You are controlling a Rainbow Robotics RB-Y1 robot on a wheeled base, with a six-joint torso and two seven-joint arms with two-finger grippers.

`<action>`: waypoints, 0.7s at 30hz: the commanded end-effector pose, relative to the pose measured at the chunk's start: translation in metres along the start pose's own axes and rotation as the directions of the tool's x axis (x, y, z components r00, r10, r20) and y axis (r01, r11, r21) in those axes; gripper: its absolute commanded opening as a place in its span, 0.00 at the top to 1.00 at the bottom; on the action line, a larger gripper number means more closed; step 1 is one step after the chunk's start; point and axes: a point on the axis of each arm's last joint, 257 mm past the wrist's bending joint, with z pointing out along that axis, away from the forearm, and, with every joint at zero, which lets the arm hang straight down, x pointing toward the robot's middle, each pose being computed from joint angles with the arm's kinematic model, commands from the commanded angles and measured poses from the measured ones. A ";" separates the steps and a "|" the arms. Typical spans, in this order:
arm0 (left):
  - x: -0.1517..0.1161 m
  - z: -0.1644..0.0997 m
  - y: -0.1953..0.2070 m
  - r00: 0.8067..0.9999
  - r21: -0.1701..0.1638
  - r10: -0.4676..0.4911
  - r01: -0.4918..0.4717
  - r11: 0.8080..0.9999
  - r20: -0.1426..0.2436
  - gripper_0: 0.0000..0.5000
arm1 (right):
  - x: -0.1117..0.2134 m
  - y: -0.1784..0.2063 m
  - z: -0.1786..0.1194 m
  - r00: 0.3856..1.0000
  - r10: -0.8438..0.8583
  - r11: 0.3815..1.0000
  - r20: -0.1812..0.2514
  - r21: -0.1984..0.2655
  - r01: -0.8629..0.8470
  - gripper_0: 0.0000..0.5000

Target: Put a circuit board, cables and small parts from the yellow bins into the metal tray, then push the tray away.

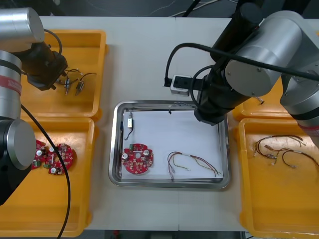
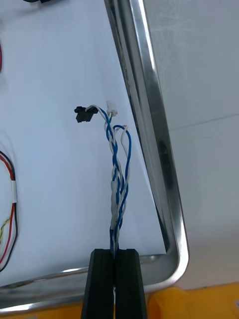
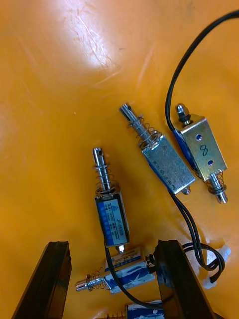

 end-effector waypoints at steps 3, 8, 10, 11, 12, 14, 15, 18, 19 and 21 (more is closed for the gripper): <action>-0.003 -0.022 -0.036 0.999 0.069 0.033 -0.034 0.997 0.023 0.00 | -0.015 0.021 0.019 0.995 -0.092 0.996 0.033 0.004 0.092 1.00; -0.006 -0.022 -0.034 0.999 0.062 0.032 -0.034 0.997 0.031 0.00 | -0.010 0.022 0.037 0.993 -0.117 0.993 0.011 0.004 0.117 1.00; -0.009 -0.023 -0.032 0.999 0.056 0.029 -0.031 0.998 0.040 0.00 | -0.008 0.022 0.046 0.991 -0.130 0.991 0.001 0.008 0.130 1.00; -0.011 -0.024 -0.032 0.999 0.055 0.030 -0.033 0.998 0.045 0.00 | -0.006 0.022 0.048 0.991 -0.132 0.991 -0.002 0.007 0.132 1.00; -0.013 -0.023 -0.030 0.998 0.050 0.030 -0.032 0.998 0.049 0.00 | -0.006 0.021 0.052 0.991 -0.134 0.991 -0.002 0.007 0.134 1.00; -0.016 -0.024 -0.028 0.998 0.046 0.028 -0.030 0.998 0.054 0.00 | -0.005 0.022 0.057 0.991 -0.135 0.991 -0.003 0.003 0.135 1.00; -0.017 -0.025 -0.028 0.998 0.046 0.027 -0.030 0.998 0.058 0.00 | -0.004 0.022 0.061 0.991 -0.135 0.991 -0.006 0.000 0.135 1.00; -0.016 -0.023 -0.026 0.998 0.040 0.026 -0.029 0.999 0.055 0.00 | -0.002 0.024 0.069 0.989 -0.150 0.989 -0.011 -0.005 0.150 1.00; -0.017 -0.022 -0.025 0.998 0.038 0.026 -0.028 0.999 0.057 0.00 | -0.001 0.023 0.072 0.988 -0.154 0.988 -0.013 -0.003 0.154 1.00; -0.017 -0.023 -0.025 0.998 0.039 0.026 -0.028 0.999 0.058 0.00 | 0.000 0.026 0.077 0.987 -0.163 0.987 -0.017 -0.008 0.162 1.00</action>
